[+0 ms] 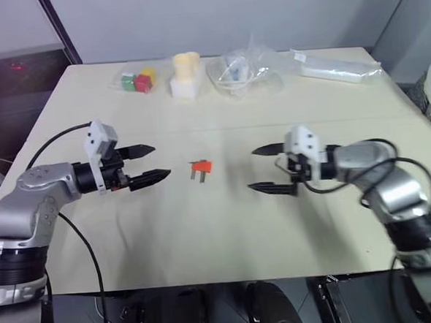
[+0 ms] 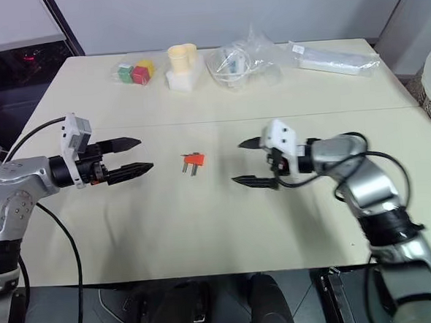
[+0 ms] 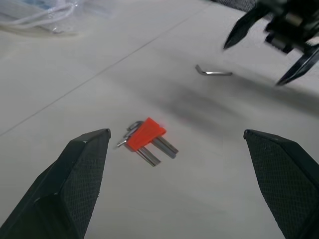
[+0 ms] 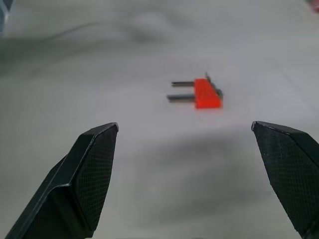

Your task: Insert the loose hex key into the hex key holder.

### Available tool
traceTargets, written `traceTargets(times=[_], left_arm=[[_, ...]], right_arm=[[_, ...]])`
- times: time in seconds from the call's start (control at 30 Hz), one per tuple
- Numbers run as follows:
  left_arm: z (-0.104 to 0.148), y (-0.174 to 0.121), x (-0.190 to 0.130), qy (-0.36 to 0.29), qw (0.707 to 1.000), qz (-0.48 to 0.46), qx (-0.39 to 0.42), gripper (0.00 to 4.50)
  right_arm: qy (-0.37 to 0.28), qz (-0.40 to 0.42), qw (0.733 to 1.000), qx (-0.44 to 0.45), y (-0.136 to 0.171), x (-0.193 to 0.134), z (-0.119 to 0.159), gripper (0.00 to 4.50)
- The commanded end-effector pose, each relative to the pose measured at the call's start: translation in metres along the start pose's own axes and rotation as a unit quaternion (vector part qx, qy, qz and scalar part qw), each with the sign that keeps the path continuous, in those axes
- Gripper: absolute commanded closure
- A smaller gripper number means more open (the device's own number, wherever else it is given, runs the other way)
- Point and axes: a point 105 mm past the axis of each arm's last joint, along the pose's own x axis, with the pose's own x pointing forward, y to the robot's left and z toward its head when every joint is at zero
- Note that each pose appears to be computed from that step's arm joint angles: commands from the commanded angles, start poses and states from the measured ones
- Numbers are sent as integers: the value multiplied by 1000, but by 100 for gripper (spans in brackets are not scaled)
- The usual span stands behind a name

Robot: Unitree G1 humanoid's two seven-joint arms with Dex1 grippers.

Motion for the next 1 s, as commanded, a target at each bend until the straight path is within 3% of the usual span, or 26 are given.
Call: traceTargets(times=[0.03,0.4,1.0], left_arm=[[9,-4,-4,-14,1000,10,11,2],[-2,-31,-14,-11,999,31,-9,2],[-2,-35,-17,-10,999,46,-9,2]], right_arm=[[10,29,999,-16,-9,27,-6,2],[0,14,999,-36,-39,74,-3,2],[26,-26,999,-31,-46,87,-24,2]])
